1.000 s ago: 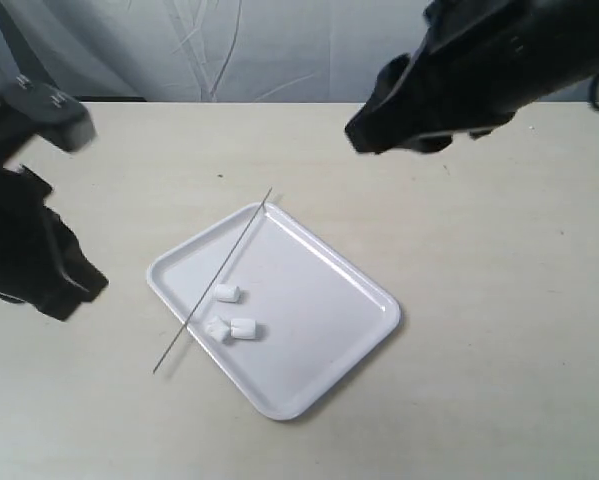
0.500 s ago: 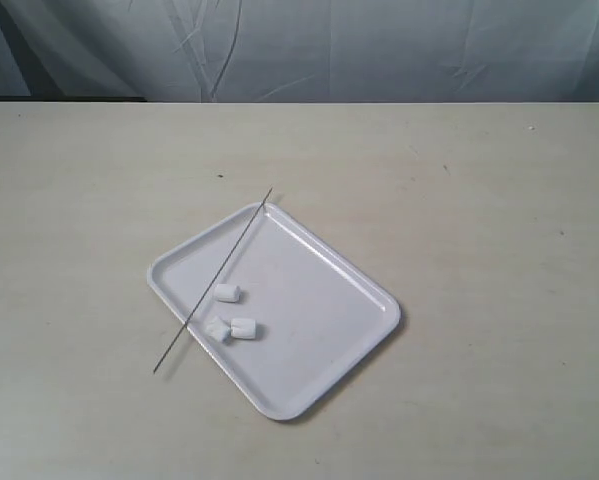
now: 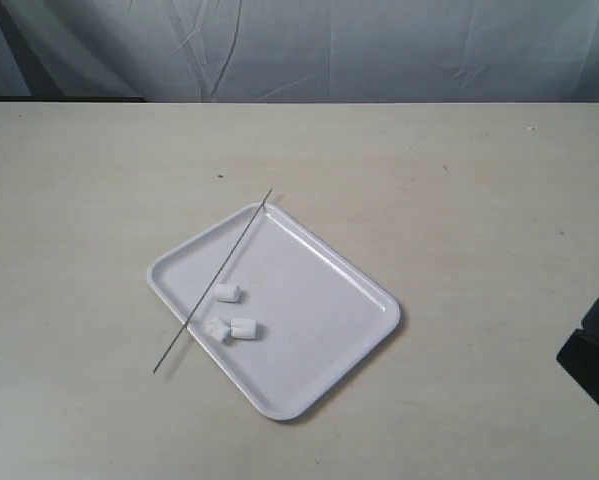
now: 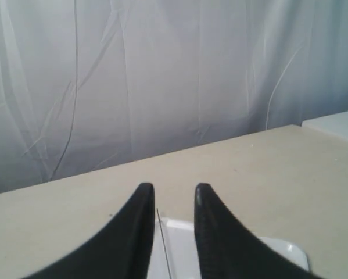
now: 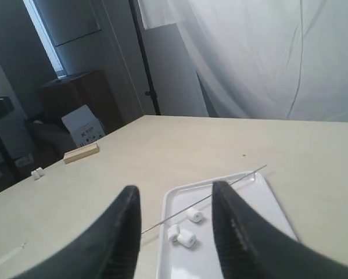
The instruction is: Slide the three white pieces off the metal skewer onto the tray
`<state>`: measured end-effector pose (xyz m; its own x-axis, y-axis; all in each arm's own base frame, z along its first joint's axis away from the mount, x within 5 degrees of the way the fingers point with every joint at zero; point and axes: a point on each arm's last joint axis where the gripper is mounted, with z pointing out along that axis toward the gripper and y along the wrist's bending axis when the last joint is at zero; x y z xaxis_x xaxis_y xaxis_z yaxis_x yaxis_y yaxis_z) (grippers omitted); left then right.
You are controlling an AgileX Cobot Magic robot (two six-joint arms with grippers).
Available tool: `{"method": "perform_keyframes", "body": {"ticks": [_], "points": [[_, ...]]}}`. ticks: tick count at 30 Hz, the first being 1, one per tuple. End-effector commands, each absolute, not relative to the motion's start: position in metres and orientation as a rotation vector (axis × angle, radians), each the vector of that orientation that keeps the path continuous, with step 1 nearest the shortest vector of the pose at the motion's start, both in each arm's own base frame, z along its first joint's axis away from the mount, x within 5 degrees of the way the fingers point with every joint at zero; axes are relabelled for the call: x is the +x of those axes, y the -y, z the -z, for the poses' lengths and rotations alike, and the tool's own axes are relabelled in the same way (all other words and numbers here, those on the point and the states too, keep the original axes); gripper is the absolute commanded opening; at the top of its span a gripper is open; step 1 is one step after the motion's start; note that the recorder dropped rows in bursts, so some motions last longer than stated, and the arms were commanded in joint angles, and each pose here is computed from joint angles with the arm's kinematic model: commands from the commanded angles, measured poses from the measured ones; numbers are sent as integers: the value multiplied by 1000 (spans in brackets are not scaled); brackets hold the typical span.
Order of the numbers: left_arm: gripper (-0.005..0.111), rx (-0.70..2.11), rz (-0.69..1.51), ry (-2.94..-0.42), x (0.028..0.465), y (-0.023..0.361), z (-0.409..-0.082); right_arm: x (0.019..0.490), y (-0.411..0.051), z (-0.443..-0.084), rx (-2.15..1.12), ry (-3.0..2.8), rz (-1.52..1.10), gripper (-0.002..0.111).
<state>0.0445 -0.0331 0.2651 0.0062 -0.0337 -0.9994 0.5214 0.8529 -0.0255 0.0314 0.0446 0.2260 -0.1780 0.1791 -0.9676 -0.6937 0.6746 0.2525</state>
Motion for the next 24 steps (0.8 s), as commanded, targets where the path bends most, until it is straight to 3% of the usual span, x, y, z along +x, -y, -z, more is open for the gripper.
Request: {"method": "perform_keyframes", "body": {"ticks": [1, 11, 24], "points": [[25, 434, 436, -1558, 47, 35, -246, 33, -44, -220, -425, -1572, -807, 39], [25, 367, 490, -1663, 52, 36, -209, 33, -48, -197, -459, -1670, -830, 39], [25, 190, 637, -1738, 53, 37, -196, 26, -53, -192, -529, -1723, -900, 39]]}}
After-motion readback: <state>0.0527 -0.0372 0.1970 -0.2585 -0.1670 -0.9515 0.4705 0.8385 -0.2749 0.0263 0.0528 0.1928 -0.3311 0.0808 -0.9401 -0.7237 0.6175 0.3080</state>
